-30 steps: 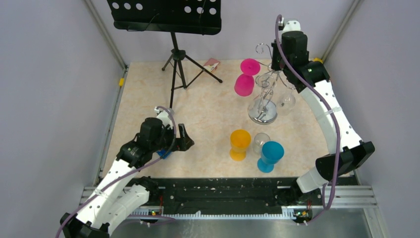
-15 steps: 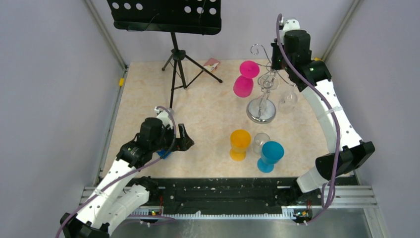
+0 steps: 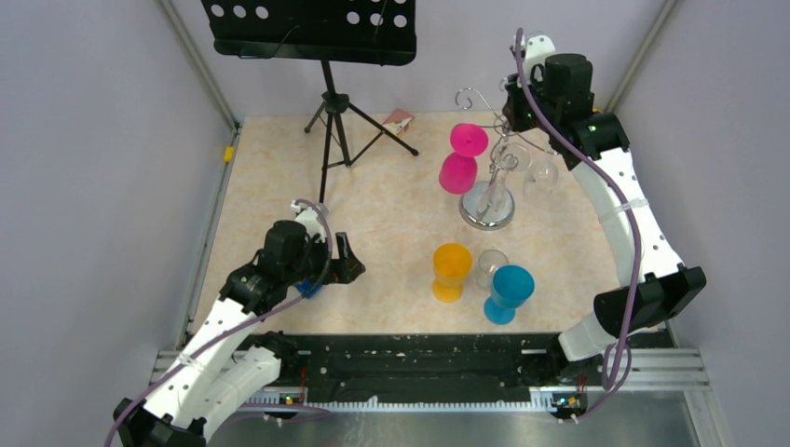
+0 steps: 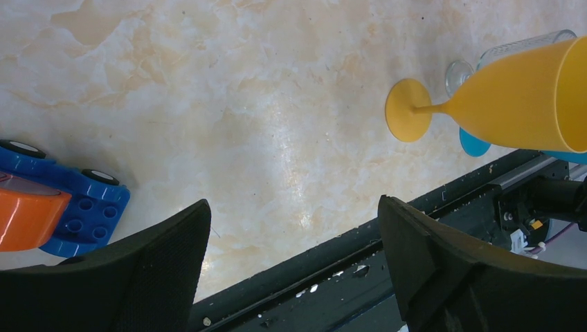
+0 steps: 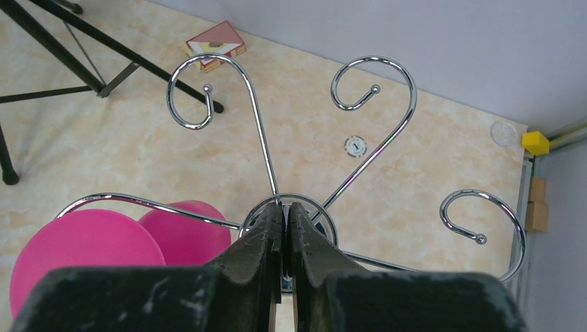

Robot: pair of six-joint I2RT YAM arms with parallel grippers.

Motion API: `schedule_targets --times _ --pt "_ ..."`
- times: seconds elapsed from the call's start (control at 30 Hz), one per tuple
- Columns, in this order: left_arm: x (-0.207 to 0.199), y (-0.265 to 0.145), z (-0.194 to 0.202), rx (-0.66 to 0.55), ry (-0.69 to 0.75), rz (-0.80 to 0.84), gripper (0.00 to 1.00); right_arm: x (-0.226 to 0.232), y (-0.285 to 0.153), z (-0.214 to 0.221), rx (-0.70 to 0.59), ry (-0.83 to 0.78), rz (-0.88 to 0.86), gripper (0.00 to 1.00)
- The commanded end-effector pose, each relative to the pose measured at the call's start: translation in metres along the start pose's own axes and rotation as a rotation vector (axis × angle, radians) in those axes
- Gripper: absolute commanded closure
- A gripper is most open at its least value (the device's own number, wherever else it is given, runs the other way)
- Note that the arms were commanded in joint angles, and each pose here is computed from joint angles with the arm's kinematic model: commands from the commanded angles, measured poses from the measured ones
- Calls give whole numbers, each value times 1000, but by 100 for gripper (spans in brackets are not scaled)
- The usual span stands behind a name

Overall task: Place the wine glass upside down on the wine glass rack
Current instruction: Adjust the wine rack at the center of the board.

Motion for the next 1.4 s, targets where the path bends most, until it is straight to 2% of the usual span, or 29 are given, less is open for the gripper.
schedule_targets --times 0.0,0.23,0.47,1.07,1.17,1.3,1.33,1.37 --pt "-1 0 -9 -35 1 -1 7 15 -10 -21 -74 -80 -116 100" --pt "-1 0 -9 -37 0 -3 7 18 -16 -31 -104 -81 -213 100" --pt "-1 0 -9 -37 0 -4 7 21 -8 -25 -48 -110 -305 100" --pt "0 -1 -10 -42 -1 -11 7 35 9 -19 -21 -205 -495 100" --pt "0 0 -10 -42 0 -10 7 28 14 -18 -16 -198 -463 100" --pt "0 0 -10 -43 0 -11 7 12 19 -24 -51 -145 -327 100" --pt "0 0 -10 -44 0 -11 7 9 19 -25 -65 -134 -300 98" --pt "0 0 -10 -43 0 -11 7 6 19 -27 -78 -122 -272 88"
Point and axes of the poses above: each gripper's point midway between its finger pads, its own y axis out along the fingers, its own x axis along the line the jaws close on, z = x × y, the point moved 3 cm from there along -y, back along the fingers, and after that the axes turned 5 degrees about y, right-handed, at the moved point
